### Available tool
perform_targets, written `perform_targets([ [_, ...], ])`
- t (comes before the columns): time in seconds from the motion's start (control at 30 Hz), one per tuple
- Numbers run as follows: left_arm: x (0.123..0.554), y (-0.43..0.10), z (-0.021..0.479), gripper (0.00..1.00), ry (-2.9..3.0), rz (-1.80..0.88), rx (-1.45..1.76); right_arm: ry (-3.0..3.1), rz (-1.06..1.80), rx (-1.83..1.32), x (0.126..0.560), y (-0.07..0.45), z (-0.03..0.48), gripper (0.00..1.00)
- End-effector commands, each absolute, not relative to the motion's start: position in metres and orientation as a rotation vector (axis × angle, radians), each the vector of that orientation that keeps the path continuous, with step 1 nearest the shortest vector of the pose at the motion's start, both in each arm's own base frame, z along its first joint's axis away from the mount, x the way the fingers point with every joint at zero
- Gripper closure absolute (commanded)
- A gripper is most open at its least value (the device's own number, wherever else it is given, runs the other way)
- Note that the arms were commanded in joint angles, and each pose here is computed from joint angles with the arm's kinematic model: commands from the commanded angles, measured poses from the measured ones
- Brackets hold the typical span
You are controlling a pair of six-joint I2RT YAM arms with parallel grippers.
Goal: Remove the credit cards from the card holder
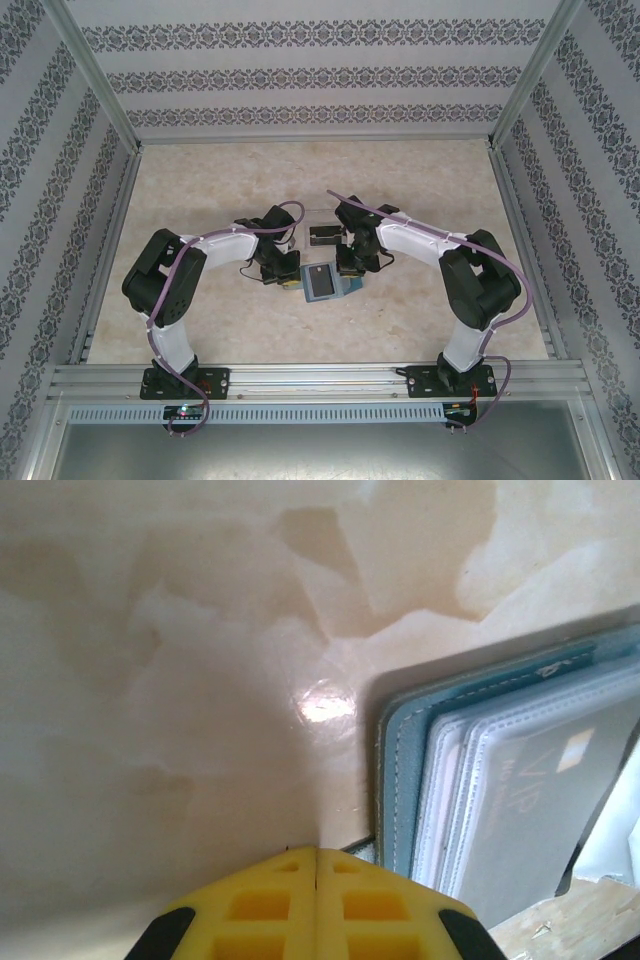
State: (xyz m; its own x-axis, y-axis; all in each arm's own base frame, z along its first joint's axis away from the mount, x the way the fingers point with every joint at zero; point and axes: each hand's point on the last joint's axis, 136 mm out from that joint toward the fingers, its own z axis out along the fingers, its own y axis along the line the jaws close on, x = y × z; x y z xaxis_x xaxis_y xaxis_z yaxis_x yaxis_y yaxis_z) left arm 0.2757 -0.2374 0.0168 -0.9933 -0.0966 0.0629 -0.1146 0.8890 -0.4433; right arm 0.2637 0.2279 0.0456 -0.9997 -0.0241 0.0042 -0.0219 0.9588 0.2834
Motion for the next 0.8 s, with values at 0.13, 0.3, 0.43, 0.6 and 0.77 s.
perform_targets([
  [0.13,0.262,-0.227,-0.01,0.99,-2.989,0.575,0.136,-3.12,-0.22,0.061,0.264,0.195,0.026,0.99],
  [0.3,0.263,-0.227,-0.009,0.99,-2.988,0.569,0.13,-3.1,-0.154,0.073,0.262,0.189,0.013,0.97],
  [0.43,0.265,-0.228,-0.005,0.99,-2.993,0.566,0.118,-3.096,-0.11,0.092,0.261,0.187,0.009,0.88],
  [0.6,0.269,-0.231,0.003,0.99,-2.995,0.582,0.104,-3.096,0.019,0.122,0.259,0.176,0.013,0.8],
  [0.77,0.275,-0.234,0.019,0.99,-3.021,0.608,0.082,-3.11,0.069,0.141,0.26,0.174,0.025,0.68],
])
